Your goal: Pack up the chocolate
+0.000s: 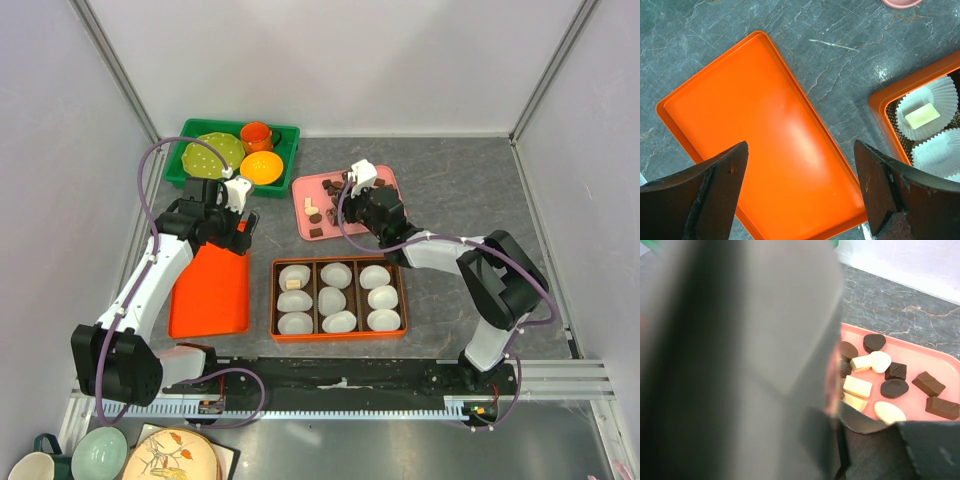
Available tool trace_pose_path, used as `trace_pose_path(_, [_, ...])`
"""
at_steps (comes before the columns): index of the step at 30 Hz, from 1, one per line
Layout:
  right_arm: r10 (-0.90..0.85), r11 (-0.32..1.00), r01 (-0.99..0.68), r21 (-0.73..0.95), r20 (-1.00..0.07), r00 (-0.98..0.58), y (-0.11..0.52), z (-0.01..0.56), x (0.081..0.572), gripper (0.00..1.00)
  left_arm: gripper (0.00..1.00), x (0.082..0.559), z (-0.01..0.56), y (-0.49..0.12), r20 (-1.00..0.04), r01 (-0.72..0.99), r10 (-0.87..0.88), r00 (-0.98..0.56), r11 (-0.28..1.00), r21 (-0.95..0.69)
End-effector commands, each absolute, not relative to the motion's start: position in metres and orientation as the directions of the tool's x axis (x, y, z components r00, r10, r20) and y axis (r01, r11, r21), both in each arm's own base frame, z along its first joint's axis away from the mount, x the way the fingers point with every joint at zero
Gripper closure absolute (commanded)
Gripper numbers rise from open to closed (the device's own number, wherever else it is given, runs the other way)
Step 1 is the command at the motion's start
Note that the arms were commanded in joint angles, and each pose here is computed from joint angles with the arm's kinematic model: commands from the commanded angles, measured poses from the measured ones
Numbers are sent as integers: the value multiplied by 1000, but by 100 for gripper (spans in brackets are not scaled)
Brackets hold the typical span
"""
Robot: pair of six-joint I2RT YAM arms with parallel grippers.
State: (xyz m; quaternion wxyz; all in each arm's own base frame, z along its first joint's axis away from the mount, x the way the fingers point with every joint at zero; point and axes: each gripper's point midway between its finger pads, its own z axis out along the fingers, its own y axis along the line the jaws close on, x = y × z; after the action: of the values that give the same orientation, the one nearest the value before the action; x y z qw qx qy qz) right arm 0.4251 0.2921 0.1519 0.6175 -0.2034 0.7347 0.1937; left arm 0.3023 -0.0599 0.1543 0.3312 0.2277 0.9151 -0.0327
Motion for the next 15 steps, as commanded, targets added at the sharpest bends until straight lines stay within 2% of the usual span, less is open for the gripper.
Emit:
trace_pose_path(1, [-48,821,-569,33,-991,-127,303,166,429,58,7,305,160,-56,-642,449,418,-643,884,126])
trace_pose_path(8, [-51,815,-579,17,-994,-101,301,185,419,70,7,306,162,-59,-648,452,413,-640,884,117])
trace_pose_path(15, [-51,791,-608,-60,-998,31,312,250,391,75,7,303,164,-59,-648,450,409,-643,886,112])
